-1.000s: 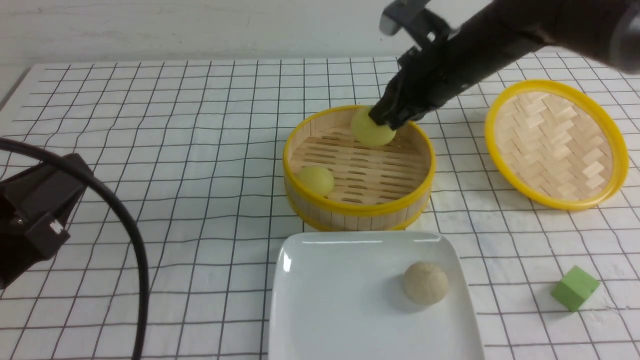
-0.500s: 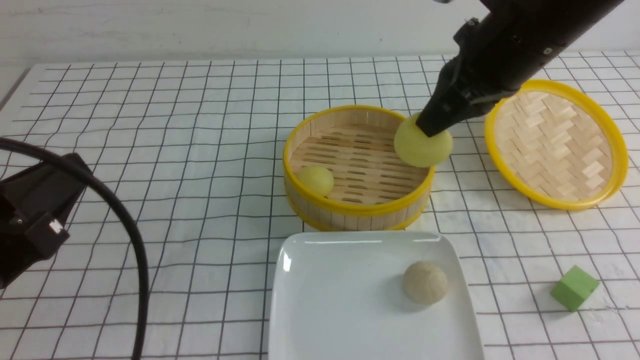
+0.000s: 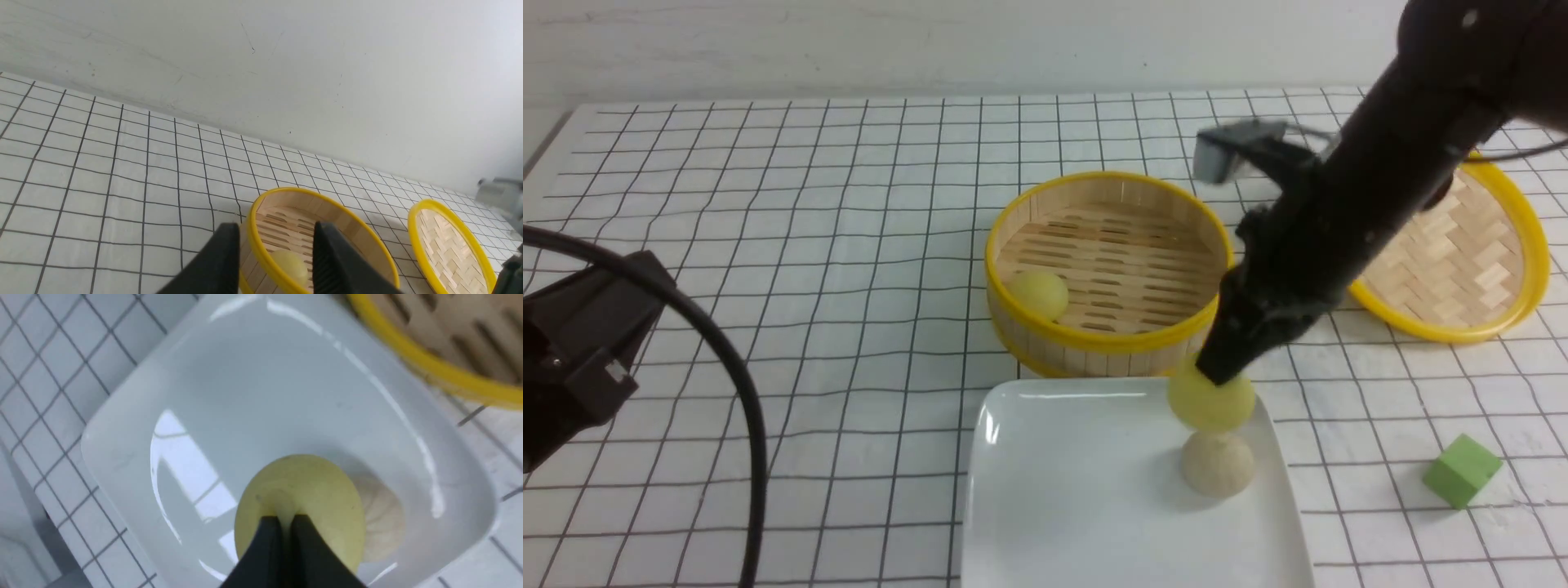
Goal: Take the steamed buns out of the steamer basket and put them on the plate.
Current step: Use the right arm to put the steamed stuffed bun into the plate
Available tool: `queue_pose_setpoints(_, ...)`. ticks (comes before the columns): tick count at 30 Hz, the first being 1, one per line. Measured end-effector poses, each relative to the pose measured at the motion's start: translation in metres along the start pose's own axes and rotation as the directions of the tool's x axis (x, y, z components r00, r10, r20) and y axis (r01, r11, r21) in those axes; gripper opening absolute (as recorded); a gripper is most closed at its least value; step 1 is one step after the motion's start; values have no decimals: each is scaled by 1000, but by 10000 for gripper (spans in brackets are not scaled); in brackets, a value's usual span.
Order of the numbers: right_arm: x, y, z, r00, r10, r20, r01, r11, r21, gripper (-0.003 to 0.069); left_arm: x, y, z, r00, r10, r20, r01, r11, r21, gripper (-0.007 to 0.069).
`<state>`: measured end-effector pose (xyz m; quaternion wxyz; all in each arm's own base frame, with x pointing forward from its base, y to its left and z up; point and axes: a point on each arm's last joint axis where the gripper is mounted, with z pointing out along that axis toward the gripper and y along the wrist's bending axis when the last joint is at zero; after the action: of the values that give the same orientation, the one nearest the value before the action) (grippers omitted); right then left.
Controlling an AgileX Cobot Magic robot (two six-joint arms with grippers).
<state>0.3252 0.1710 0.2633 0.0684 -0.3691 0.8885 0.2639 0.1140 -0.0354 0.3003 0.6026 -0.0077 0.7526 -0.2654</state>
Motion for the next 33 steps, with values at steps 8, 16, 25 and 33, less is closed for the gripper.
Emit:
queue_pose_setpoints(8,5,0,40,997,-78,18,80,985,-153,18,0,0,0,1000,0,0,0,1000,0,283)
queue_pose_setpoints(16,-11,26,36,976,-199,86,207,972,-110,20,0,0,0,1000,0,-1,0,1000,0,283)
queue_pose_setpoints(25,-15,15,40,972,-215,99,217,976,-11,21,1,-1,0,1000,0,-8,0,1000,10,283)
queue_pose_setpoints(33,-14,-1,66,982,-182,54,183,983,-23,21,1,-1,0,1000,0,-8,0,1000,11,283)
